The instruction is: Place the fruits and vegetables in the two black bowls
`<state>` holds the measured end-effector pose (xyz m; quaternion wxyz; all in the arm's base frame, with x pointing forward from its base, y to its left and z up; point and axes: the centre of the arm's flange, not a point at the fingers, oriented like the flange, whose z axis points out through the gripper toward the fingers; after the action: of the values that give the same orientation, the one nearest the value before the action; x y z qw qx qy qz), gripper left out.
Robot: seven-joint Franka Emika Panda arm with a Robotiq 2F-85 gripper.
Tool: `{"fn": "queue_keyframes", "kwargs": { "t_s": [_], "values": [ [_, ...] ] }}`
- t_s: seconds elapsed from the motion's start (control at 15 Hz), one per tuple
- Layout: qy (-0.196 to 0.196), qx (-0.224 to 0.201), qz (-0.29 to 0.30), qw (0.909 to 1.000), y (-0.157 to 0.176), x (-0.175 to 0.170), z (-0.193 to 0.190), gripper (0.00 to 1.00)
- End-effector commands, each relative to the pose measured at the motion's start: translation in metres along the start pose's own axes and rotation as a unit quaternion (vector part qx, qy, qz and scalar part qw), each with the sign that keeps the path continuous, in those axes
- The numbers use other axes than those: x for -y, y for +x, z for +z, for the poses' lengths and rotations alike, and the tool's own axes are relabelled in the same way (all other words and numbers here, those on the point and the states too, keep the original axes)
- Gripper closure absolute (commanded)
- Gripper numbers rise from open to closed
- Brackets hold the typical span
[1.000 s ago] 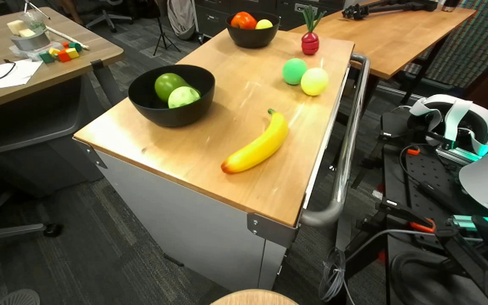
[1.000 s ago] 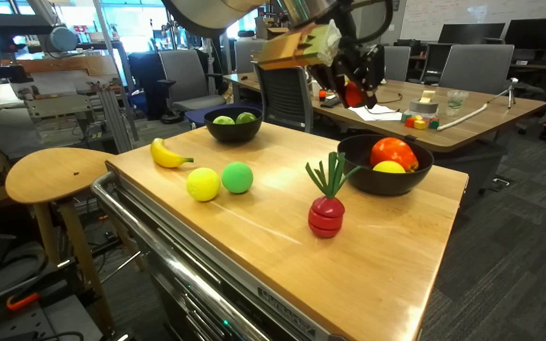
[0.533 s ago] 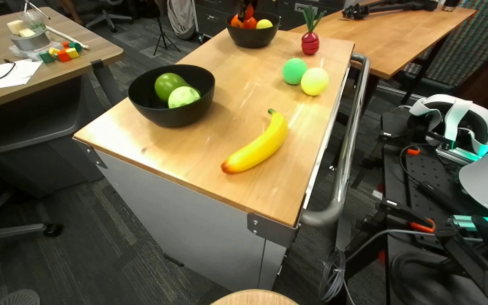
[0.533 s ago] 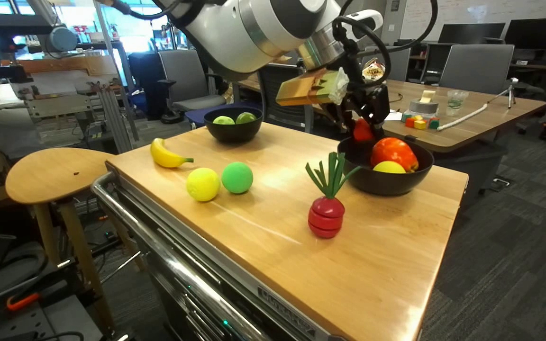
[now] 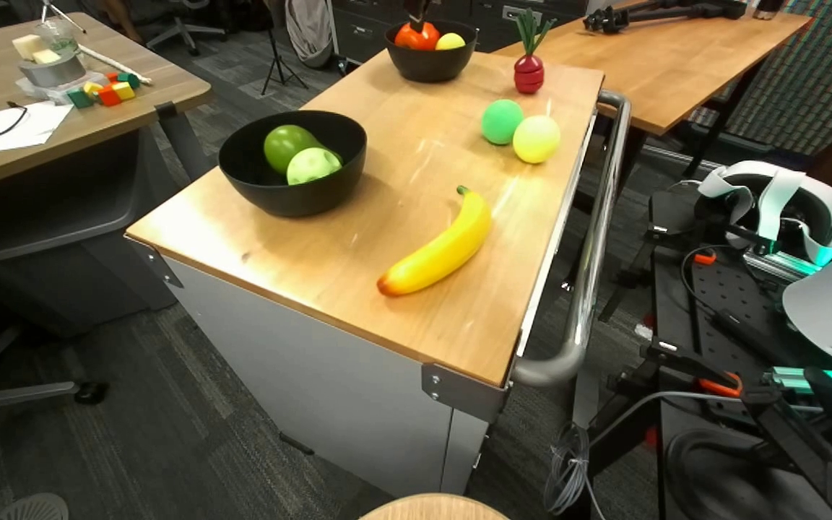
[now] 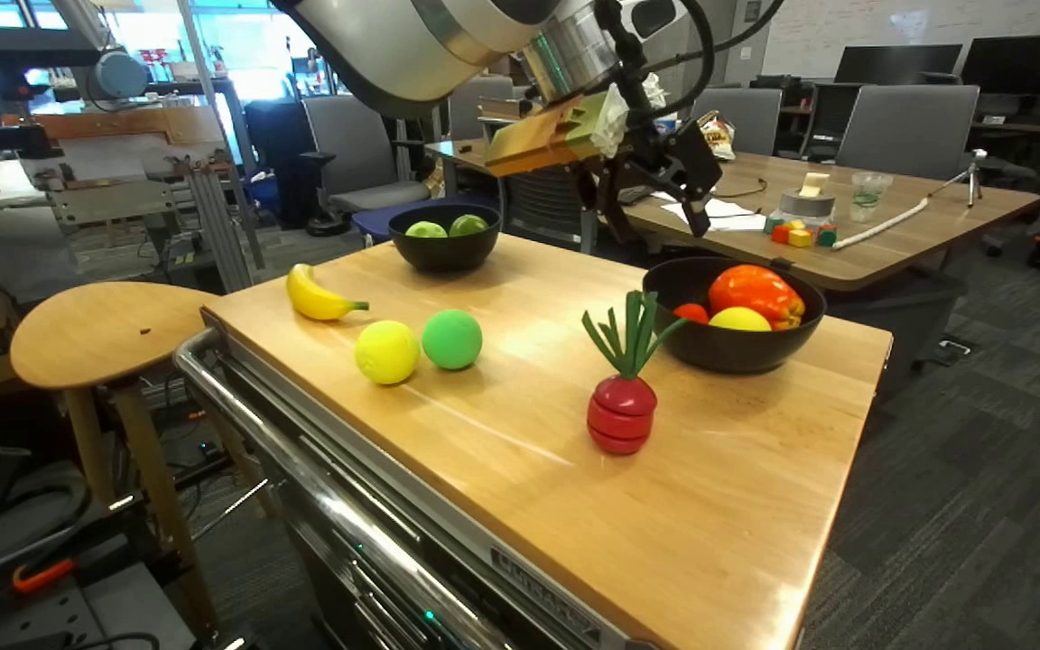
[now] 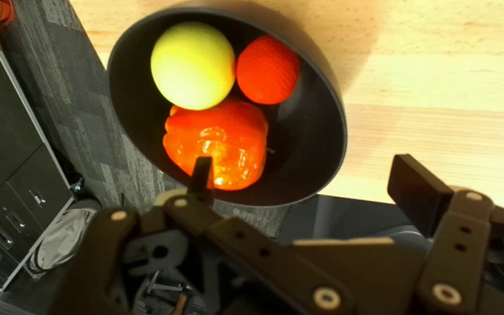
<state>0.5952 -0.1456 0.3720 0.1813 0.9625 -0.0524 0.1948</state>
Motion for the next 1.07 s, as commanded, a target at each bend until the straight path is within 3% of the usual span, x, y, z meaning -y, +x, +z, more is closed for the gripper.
{"fn": "queue_keyframes", "kwargs": {
  "t_s": [0.0,0.2,0.4,0.47,0.67,1.0],
  "values": [
    [0.020,0.019,-0.048,0.9985,-0.063,-0.006,-0.037,0.00],
    [0.036,0.043,-0.058,0.9967,-0.109,-0.015,-0.040,0.00],
    [0.065,0.027,-0.029,0.9971,-0.154,-0.037,-0.045,0.00],
    [0.045,0.054,-0.039,0.9967,-0.120,-0.019,-0.020,0.00],
    [0.052,0.045,-0.028,0.9973,-0.145,-0.032,-0.029,0.00],
    [0.014,0.036,-0.020,0.9991,-0.138,-0.031,-0.032,0.00]
  ]
}}
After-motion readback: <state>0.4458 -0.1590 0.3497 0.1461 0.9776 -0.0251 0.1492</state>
